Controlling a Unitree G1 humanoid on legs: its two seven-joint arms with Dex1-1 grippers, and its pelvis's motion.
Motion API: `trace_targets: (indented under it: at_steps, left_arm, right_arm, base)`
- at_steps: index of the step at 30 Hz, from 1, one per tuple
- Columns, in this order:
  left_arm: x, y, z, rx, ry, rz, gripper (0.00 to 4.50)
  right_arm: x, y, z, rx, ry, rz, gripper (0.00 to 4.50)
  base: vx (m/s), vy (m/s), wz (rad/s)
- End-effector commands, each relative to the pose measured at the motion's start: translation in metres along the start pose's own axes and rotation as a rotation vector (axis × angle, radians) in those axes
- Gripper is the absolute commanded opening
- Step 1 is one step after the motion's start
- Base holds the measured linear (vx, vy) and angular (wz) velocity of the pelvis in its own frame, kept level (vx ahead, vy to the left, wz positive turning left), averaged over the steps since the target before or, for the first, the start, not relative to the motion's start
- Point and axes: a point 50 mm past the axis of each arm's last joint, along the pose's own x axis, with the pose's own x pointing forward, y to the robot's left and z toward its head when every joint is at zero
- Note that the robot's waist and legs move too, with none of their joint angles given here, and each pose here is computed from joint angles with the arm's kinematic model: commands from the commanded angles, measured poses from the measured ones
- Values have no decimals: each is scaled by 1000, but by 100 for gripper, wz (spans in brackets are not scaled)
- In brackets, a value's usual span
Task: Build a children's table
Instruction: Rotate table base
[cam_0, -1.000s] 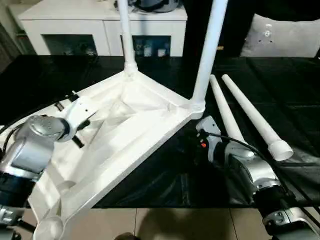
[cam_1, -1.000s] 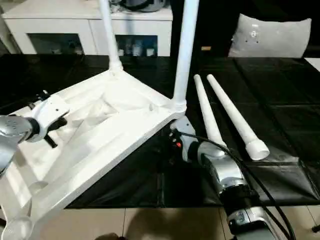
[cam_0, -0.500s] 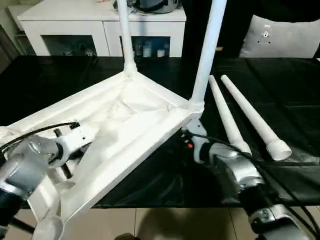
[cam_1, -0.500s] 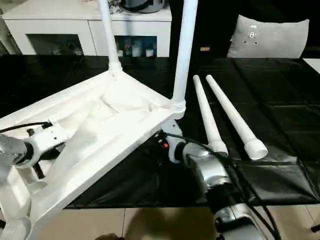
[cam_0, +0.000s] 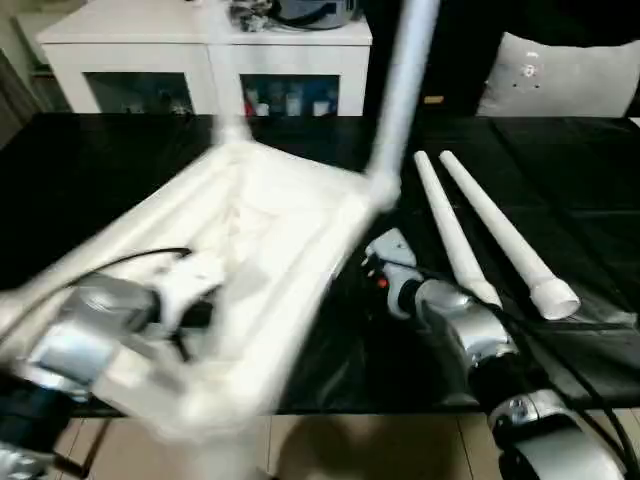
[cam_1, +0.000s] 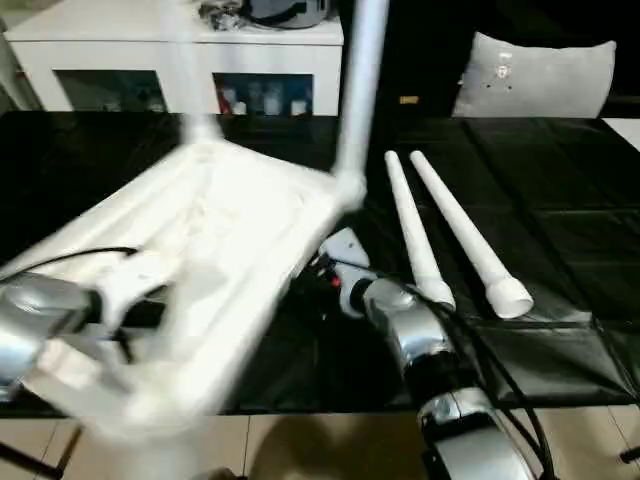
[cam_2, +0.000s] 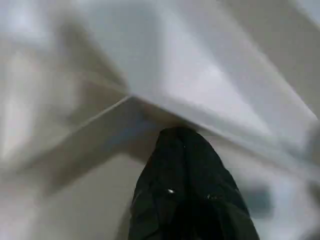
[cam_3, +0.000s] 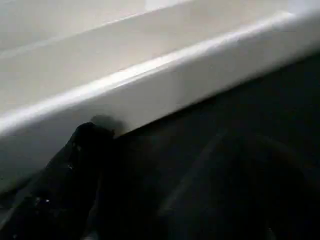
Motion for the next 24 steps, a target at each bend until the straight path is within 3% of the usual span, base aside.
trace_targets:
  at_steps: [1, 7, 8, 10, 11, 17, 19, 21, 22, 23, 24]
  left_arm:
    - [9, -13, 21, 56, -91, -105, 2]
    - [30, -9, 40, 54, -170, -57, 2]
    - [41, 1, 45, 49, -189, 42, 2]
    - [44, 4, 47, 45, -195, 71, 2]
    - [49, 15, 48, 37, -187, 171, 2]
    - [52, 41, 42, 77, -138, 430, 2]
    - [51, 42, 45, 91, -167, 451, 2]
    - [51, 37, 57, 72, -280, 411, 2]
    - [52, 33, 61, 55, -328, 376, 2]
    - [53, 32, 62, 49, -346, 362, 33]
    - [52, 27, 65, 40, -386, 316, 41]
  right_arm:
    - [8, 13, 16, -32, -53, 54, 450]
    - [8, 6, 19, -31, -70, -1, 450]
    - [7, 1, 21, -29, -79, -37, 450]
    - [7, -1, 22, -29, -81, -49, 450]
    - [4, -7, 25, -23, -99, -84, 450]
    - [-11, -22, 43, -7, -214, -170, 450]
    - [-15, -27, 48, -5, -236, -213, 450]
    - [-24, -40, 54, -21, -246, -321, 450]
    - [-27, -46, 55, -5, -234, -368, 450]
    - [-29, -48, 56, 3, -229, -386, 450]
    - [-34, -55, 55, 61, -170, -435, 450]
  base:
    - [0, 0, 0]
    - [0, 0, 0]
    - [0, 0, 0]
    - [0, 0, 0]
    - [0, 0, 0]
    - [0, 0, 0]
    - [0, 0, 0]
    - [0, 0, 0]
    - [0, 0, 0]
    - [0, 0, 0]
    - [0, 0, 0]
